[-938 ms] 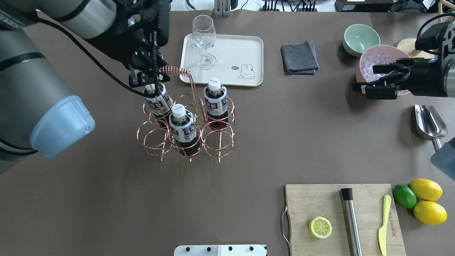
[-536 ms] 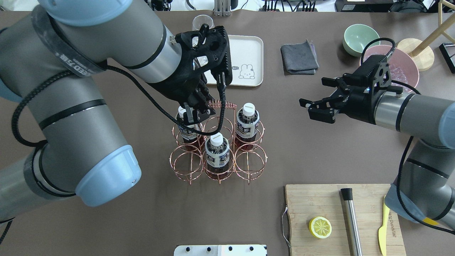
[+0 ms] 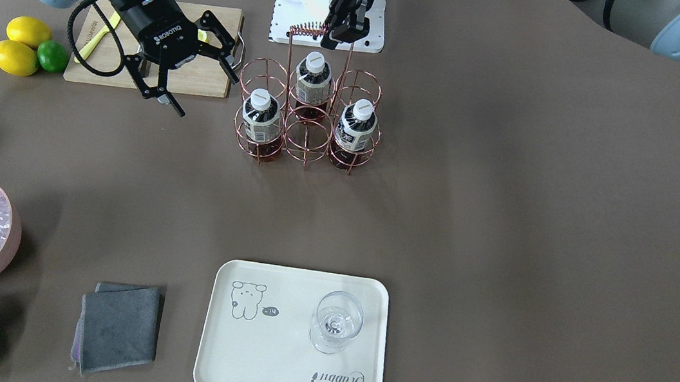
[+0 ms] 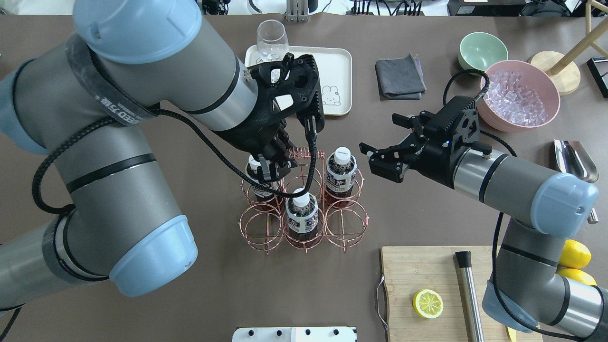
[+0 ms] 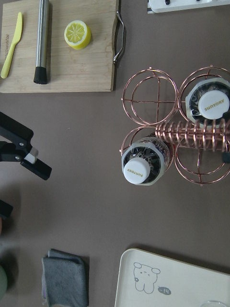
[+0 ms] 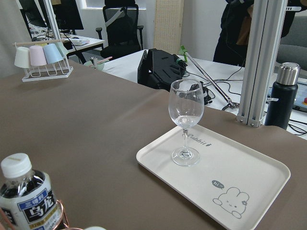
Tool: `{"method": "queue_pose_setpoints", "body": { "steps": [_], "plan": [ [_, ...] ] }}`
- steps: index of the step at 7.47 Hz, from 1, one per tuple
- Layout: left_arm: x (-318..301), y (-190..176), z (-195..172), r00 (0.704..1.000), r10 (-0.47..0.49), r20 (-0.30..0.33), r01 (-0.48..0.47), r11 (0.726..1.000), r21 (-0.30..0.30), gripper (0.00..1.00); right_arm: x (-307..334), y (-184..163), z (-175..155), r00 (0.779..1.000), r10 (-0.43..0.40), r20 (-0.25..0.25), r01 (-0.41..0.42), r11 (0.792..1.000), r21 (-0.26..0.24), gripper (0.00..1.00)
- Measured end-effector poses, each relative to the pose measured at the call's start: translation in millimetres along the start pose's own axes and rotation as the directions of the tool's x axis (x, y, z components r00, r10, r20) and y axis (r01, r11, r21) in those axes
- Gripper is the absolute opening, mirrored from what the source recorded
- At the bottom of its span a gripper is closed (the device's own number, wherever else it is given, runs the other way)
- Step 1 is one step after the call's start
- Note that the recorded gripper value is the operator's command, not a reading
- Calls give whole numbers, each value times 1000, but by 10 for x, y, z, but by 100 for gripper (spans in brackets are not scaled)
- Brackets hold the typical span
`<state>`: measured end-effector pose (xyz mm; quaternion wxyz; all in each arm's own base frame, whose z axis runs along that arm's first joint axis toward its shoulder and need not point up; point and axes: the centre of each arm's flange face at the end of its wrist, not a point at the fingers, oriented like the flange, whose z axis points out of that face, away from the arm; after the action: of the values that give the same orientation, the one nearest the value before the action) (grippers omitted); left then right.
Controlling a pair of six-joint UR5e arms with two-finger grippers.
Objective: Take tea from basket to plate
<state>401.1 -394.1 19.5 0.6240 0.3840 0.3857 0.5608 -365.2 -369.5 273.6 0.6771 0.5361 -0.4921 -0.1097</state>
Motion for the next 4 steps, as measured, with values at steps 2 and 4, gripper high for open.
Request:
{"method": "queue_pose_setpoints", "body": {
  "steps": [2, 4],
  "plan": [
    [19, 4, 15, 1000, -2, -3, 2, 1000, -1, 0, -202, 97, 31, 1000, 13, 9, -13, 1000, 3, 100],
    [31, 5, 11, 1000, -1, -4, 1, 1000, 1, 0, -491, 226, 68, 1000, 26, 3, -26, 1000, 17, 100]
  ]
}}
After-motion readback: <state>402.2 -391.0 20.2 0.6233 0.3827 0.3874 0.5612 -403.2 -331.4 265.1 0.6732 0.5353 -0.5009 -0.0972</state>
